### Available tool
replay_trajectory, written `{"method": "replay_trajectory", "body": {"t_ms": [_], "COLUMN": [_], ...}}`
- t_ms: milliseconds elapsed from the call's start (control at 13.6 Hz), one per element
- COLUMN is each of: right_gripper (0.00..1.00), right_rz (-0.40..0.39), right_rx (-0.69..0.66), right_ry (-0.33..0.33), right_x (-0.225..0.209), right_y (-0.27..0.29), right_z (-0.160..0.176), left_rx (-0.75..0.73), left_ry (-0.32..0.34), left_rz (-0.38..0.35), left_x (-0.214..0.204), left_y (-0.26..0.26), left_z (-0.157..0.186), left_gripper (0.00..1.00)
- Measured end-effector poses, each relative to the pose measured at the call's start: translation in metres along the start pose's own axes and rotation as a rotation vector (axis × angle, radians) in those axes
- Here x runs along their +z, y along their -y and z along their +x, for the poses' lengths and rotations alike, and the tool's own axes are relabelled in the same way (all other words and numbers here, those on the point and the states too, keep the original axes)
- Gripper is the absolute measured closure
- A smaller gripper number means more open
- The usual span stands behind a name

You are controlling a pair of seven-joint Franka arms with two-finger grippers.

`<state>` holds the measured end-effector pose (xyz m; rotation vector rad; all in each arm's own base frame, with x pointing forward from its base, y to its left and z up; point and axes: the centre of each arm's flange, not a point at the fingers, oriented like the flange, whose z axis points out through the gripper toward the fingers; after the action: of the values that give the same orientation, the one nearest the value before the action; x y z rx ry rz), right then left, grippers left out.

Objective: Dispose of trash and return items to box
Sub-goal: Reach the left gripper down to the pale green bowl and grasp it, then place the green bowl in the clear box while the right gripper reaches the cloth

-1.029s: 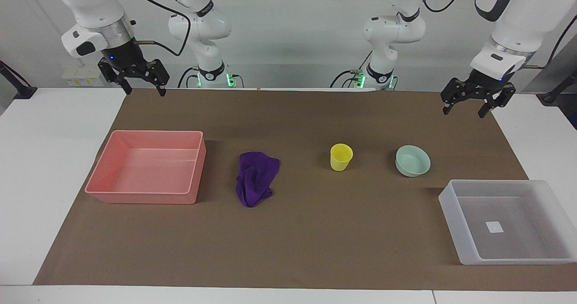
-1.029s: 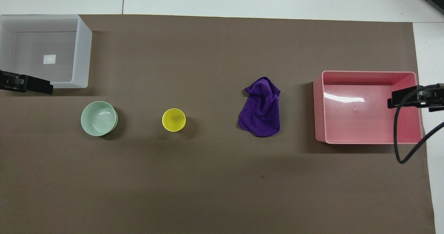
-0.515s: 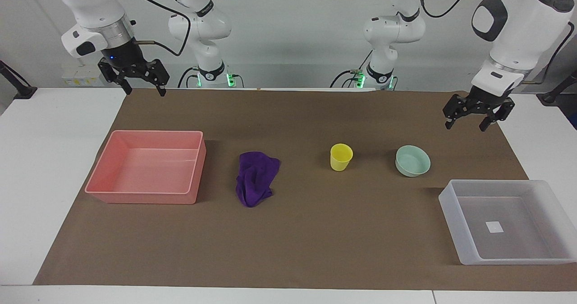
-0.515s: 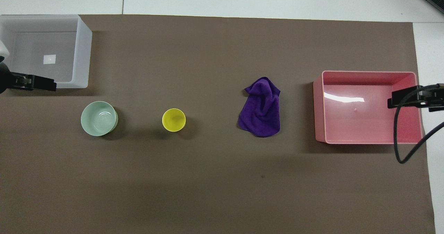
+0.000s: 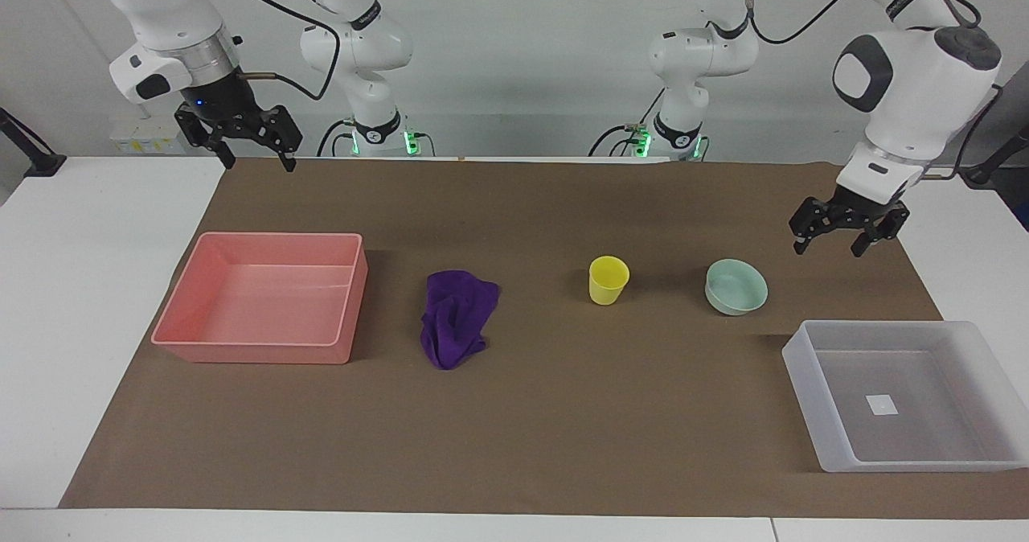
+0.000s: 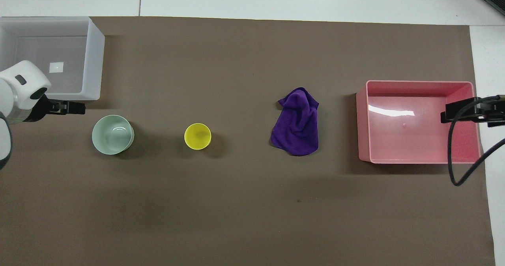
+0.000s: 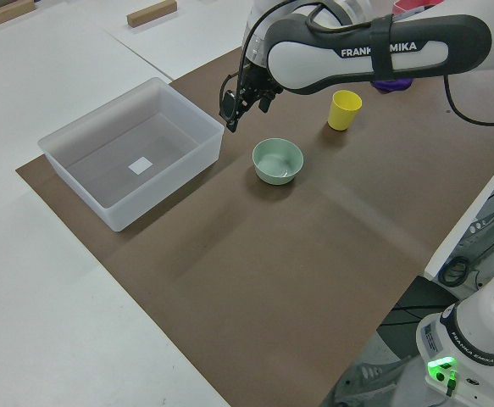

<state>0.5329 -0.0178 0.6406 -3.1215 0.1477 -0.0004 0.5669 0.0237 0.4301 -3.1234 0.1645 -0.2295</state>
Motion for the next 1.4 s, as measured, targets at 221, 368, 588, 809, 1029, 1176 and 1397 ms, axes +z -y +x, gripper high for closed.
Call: {"method": "replay_trajectory", "body": {"t_ms": [221, 368, 588, 809, 1029, 1176, 1397], "right_gripper": [0.00, 0.00, 0.00, 0.00, 0.00, 0.00, 0.00], "right_rz": [0.000, 0.000, 0.000, 0.000, 0.000, 0.000, 0.000], "right_rx": [0.000, 0.000, 0.000, 0.000, 0.000, 0.000, 0.001], "right_ry": [0.000, 0.000, 0.000, 0.000, 0.000, 0.000, 0.000], "right_x": [0.000, 0.000, 0.000, 0.000, 0.000, 0.000, 0.000], "right_y": [0.000, 0.000, 0.000, 0.000, 0.000, 0.000, 0.000], "right_z": [0.000, 0.000, 0.000, 0.000, 0.000, 0.000, 0.000], "left_rx": [0.000, -0.001, -0.013, -0.035, -0.124, -0.131, -0.137], "left_ry": [-0.001, 0.007, 0.033, 0.056, 0.045, 0.046, 0.057], "left_rz": [0.001, 0.000, -0.007, -0.020, -0.086, -0.093, -0.103], "left_x": [0.040, 0.050, 0.078, 0.097, 0.097, 0.097, 0.095], "left_y": [-0.003, -0.004, -0.003, -0.002, -0.001, -0.001, -0.002], "left_z": [-0.021, -0.027, -0.043, -0.055, -0.055, -0.055, -0.055], "left_gripper": [0.00, 0.00, 0.00, 0.02, 0.37, 0.63, 0.97]}}
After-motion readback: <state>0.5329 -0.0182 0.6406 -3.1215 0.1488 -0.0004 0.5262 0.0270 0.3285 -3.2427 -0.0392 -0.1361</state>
